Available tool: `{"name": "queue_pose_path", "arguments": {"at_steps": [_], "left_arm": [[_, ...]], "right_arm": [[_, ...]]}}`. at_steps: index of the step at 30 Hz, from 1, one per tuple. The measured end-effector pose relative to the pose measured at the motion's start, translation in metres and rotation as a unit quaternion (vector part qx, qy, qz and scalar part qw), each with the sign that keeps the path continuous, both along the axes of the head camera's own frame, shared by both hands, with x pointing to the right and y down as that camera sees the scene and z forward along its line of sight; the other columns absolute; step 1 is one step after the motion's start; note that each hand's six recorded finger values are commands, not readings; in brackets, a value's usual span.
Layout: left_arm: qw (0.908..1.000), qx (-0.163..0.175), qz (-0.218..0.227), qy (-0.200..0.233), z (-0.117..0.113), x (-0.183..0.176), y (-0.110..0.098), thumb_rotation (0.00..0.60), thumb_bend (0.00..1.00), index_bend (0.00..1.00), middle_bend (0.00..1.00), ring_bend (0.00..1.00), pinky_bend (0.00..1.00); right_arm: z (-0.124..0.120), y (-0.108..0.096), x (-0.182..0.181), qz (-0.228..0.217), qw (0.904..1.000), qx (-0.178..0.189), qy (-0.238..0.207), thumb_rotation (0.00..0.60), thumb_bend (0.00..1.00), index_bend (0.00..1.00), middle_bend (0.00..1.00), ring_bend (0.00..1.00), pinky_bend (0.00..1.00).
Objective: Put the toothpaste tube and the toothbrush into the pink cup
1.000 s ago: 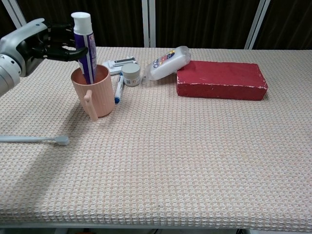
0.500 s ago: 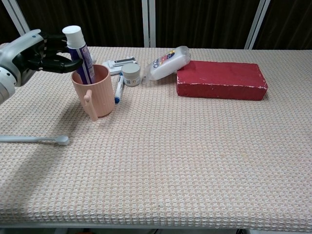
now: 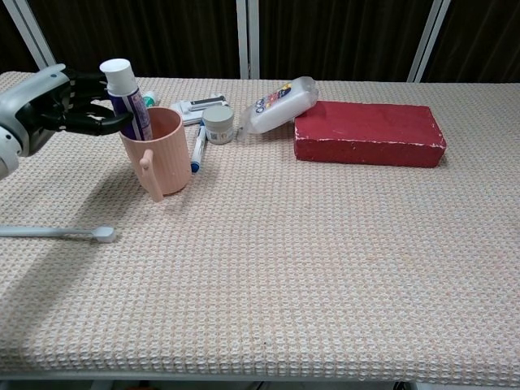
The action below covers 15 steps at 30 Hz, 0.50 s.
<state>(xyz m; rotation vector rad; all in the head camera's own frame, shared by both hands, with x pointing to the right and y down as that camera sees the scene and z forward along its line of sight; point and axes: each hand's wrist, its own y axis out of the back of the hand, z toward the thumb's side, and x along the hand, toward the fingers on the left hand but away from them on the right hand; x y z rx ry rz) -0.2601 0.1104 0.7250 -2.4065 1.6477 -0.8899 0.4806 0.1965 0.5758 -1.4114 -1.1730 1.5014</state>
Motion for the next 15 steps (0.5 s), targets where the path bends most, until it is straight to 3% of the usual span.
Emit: {"name": "queue_pose_path", "arguments": {"at_steps": [8,15], "left_arm": [[0.9999,0.0,0.011,0.006,0.0007,0.0006,0.0037,0.6,0.31,0.26,0.27,0.16,0.28],[0.9998,0.004,0.008,0.016,-0.0038,-0.0003,0.0033,0.6,0.29,0.23,0.25,0.15,0.28]], "right_arm": [[-0.0011,-0.0001,0.0004,0.0,1.0,0.003,0.0,0.399,0.29,0.0,0.0,0.0,0.0],[-0.0028,-0.0009,-0.0004,-0.002,1.0,0.005,-0.001,0.4,0.29,0.0,0.0,0.0,0.0]]}}
